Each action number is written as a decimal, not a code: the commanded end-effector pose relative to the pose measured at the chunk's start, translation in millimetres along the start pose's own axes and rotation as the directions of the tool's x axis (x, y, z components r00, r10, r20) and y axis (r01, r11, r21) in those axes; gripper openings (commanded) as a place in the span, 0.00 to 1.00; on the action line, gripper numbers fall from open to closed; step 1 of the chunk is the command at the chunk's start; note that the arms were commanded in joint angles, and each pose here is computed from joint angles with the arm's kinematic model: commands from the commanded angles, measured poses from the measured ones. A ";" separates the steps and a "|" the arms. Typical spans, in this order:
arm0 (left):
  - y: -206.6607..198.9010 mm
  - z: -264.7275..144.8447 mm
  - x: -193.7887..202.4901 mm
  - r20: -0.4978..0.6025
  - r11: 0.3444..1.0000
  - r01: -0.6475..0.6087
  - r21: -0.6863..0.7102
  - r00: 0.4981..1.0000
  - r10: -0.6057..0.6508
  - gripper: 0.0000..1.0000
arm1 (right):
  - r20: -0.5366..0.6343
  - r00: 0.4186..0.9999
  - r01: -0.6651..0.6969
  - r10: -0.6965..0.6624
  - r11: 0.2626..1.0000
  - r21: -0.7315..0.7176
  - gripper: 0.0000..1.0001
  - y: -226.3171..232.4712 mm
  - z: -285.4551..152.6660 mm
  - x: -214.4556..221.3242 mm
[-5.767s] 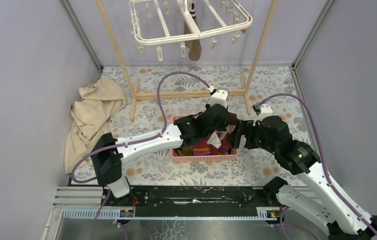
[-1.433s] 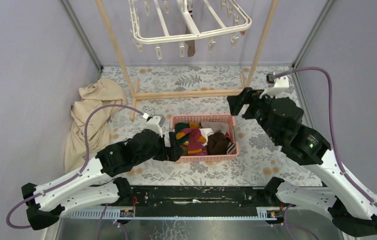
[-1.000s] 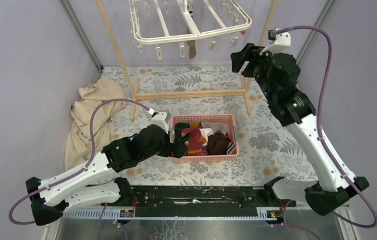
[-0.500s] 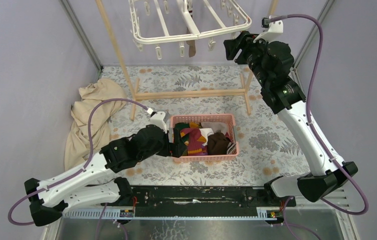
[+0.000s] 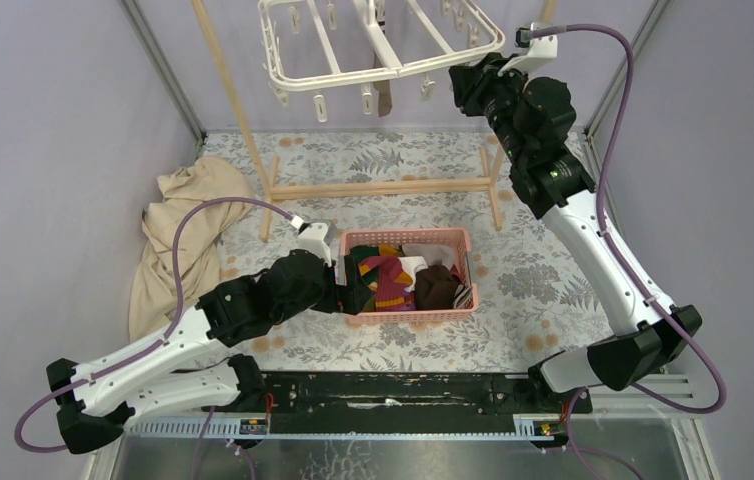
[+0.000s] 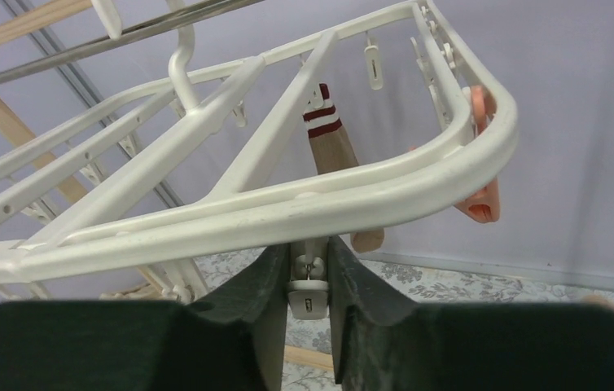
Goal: Remove the socks clipped to the hanger
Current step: Adjust the hanger on the clothesline.
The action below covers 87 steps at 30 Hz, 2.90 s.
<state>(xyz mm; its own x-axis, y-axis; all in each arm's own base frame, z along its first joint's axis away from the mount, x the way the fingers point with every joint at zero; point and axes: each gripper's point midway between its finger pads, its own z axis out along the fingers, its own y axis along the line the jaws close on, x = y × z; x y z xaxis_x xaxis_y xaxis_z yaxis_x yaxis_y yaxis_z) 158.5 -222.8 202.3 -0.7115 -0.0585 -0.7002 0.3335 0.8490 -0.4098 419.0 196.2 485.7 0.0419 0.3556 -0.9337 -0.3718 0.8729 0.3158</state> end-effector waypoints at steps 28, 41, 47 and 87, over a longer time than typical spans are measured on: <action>7.9 6.4 2.0 0.015 1.000 -0.009 -0.026 1.000 0.009 0.99 | 0.033 0.968 0.240 -0.250 0.870 -0.430 0.16 140.0 -6.9 17.6; 10.5 3.7 2.1 0.021 1.000 -0.004 -0.027 1.000 0.004 0.99 | 0.013 0.920 0.351 -0.391 0.811 -0.469 0.17 190.0 -11.8 54.5; 10.9 4.4 2.8 0.019 1.000 -0.001 -0.028 1.000 0.001 0.99 | 0.019 0.906 0.379 -0.422 0.792 -0.479 0.18 204.9 -15.8 62.4; -18.3 -75.3 -359.7 0.655 0.999 0.029 -0.030 0.755 -0.002 0.38 | 0.002 0.915 0.394 -0.404 0.889 -0.232 0.17 120.8 -52.1 1.8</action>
<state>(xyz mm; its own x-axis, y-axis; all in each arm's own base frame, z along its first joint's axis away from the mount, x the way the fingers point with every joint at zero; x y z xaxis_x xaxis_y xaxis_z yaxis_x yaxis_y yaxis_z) 356.6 -189.6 487.3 -0.1604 -0.3741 -0.9134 0.2581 0.8773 -0.4046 341.1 299.3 485.3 0.1520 -0.0858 -0.9846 -0.5209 0.8397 -0.1536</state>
